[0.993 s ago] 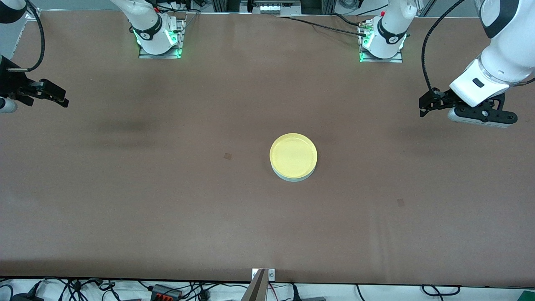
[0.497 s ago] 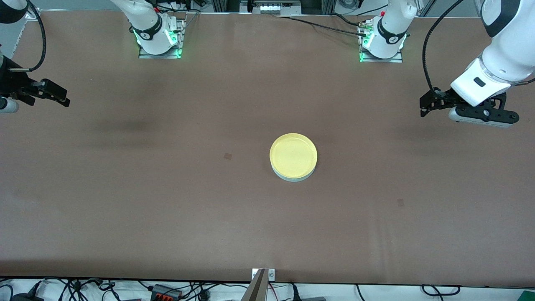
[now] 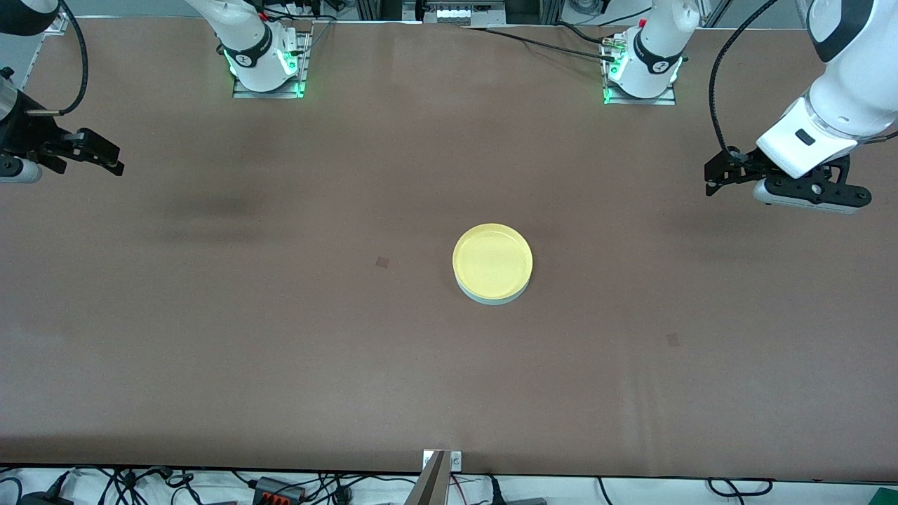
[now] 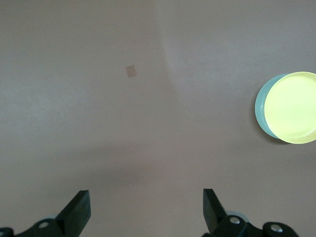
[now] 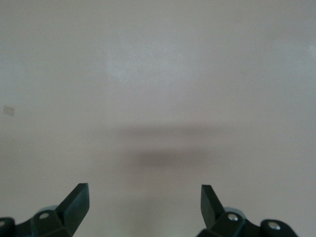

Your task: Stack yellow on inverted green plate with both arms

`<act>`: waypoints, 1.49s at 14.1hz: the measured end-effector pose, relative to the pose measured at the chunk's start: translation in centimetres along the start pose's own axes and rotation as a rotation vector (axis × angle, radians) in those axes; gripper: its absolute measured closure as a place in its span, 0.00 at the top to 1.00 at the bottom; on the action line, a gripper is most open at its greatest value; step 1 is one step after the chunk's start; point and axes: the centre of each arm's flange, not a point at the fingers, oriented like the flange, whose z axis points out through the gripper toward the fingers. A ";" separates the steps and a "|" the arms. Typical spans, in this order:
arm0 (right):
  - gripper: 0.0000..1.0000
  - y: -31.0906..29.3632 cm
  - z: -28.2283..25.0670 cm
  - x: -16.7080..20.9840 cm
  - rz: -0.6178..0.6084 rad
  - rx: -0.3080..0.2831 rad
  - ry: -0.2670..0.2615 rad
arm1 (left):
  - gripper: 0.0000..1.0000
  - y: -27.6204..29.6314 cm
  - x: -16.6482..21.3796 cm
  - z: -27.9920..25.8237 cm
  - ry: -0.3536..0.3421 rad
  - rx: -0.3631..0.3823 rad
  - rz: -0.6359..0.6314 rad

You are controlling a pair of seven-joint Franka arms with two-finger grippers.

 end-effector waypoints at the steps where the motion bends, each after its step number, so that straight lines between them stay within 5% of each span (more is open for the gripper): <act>1: 1.00 0.0 -0.3 -0.3 0.000 0.000 0.006 | 1.00 0.0 0.0 0.0 0.000 0.000 0.000; 21: 1.00 0.3 -0.1 -1.1 0.000 0.004 -0.048 | 1.00 0.0 0.0 0.0 0.000 0.000 0.000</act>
